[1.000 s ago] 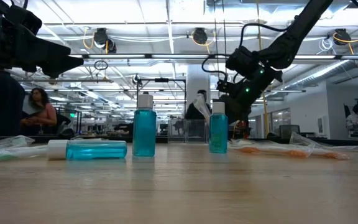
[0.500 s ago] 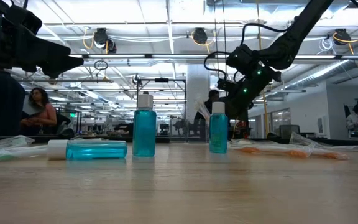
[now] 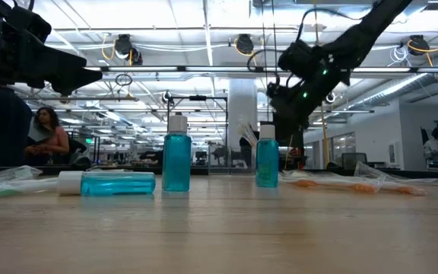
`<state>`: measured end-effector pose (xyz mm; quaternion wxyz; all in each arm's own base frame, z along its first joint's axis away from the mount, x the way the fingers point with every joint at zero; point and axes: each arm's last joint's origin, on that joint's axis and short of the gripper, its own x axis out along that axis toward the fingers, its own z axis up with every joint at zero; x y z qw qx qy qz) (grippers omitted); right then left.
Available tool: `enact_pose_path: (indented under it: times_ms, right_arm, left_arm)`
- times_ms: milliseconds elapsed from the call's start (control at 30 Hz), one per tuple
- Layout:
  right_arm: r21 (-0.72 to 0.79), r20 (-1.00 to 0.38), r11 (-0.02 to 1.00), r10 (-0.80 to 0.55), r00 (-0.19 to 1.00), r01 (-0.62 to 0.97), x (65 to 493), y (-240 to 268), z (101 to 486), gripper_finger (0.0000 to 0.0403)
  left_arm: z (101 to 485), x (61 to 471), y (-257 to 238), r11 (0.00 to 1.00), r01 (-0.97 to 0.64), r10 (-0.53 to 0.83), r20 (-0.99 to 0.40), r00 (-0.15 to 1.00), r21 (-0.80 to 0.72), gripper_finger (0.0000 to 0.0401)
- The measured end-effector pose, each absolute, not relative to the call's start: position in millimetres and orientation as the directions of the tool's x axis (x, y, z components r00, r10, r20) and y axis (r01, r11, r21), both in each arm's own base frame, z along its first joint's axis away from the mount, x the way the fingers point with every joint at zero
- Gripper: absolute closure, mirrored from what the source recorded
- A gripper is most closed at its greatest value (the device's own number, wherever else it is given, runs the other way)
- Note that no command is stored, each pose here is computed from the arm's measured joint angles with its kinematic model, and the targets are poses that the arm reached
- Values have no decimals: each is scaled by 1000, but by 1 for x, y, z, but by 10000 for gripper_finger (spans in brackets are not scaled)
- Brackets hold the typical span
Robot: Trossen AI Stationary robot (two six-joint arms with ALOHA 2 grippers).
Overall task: Pick & Place toothbrushing station
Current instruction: Put the blue mouthwash into the transparent organizer
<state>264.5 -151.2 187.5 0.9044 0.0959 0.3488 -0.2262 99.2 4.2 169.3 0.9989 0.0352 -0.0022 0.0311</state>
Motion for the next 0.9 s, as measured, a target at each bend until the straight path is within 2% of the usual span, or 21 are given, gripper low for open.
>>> enact_pose_path:
  times_ms: [100, 267, 433, 667, 767, 900]
  right_arm:
    - [66, -726, 904, -247, 642, 422, 259, -122, 199, 289]
    - [105, -695, 961, -114, 710, 257, 259, -69, 213, 287]
    - [123, -659, 978, -47, 751, 169, 257, -28, 207, 256]
    - [71, -589, 983, -97, 802, 170, 268, 9, 185, 183]
    - [81, -582, 982, -93, 808, 172, 273, 18, 179, 168]
    - [87, -552, 978, -110, 826, 188, 280, 22, 173, 168]
  left_arm:
    - [169, 99, 4, 996, -62, 62, 7, 998, 70, 91]
    - [169, 99, 4, 996, -62, 62, 6, 998, 70, 91]
    - [169, 99, 4, 996, -62, 62, 6, 998, 70, 91]
    - [169, 99, 4, 996, -62, 62, 7, 998, 70, 91]
    - [169, 99, 4, 996, -62, 62, 7, 998, 70, 91]
    - [169, 99, 4, 996, -62, 62, 7, 998, 70, 91]
